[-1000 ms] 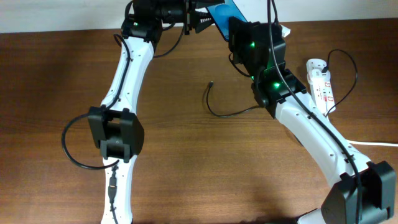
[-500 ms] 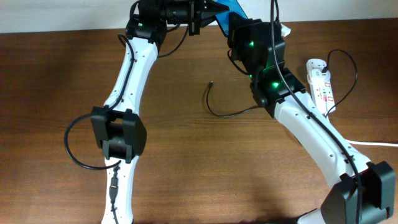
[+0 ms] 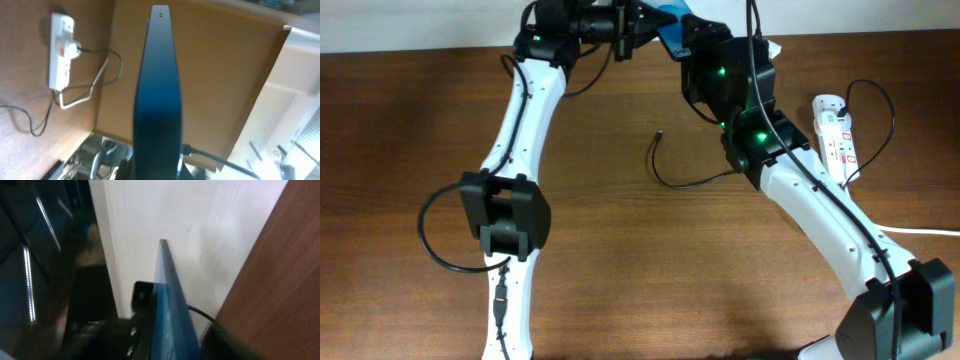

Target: Plug charger to phone and switch on socket

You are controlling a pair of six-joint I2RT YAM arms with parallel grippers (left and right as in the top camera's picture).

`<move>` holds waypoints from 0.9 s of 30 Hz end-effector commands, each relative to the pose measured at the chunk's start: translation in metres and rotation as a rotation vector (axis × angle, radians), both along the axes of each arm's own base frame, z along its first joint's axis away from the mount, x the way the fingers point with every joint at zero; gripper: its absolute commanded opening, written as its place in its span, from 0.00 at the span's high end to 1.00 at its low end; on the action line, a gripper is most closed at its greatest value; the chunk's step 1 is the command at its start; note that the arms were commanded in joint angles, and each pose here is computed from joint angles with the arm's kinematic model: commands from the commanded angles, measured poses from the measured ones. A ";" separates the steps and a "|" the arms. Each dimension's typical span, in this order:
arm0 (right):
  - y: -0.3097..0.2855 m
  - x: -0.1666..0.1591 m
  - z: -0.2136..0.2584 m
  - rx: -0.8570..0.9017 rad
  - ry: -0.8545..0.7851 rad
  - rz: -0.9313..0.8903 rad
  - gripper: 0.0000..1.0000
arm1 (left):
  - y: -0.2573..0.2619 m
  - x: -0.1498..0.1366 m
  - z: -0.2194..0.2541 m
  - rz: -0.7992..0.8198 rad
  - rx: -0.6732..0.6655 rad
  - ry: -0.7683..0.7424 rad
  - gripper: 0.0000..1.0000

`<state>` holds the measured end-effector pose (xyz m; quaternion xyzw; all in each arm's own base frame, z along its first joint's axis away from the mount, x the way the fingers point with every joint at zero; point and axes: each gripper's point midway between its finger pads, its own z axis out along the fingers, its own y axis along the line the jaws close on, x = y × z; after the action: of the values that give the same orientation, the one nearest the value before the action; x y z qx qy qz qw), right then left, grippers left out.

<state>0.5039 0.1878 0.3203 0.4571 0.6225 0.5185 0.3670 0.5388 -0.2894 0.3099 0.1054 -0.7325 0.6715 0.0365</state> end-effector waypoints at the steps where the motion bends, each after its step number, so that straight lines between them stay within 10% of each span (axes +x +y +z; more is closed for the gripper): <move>1: -0.006 0.004 -0.007 -0.145 -0.038 0.085 0.09 | 0.037 0.007 -0.007 0.028 0.054 -0.153 1.00; 10: -0.075 -0.078 -0.157 -0.823 0.472 0.452 0.01 | 0.169 0.007 -0.090 0.198 0.349 -0.025 1.00; 17: -0.051 -0.126 -0.172 -0.850 0.453 0.825 0.29 | 0.205 -0.040 -0.129 0.053 0.564 -0.089 1.00; 27: 0.013 -0.050 -0.144 -0.805 0.425 0.883 0.45 | 0.190 -0.051 -0.119 0.025 0.474 -0.040 1.00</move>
<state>0.4361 0.1806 0.2076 0.0688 0.9531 0.2491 0.1576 0.4889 -0.0907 0.1754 0.1211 -0.8789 0.4613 -0.0040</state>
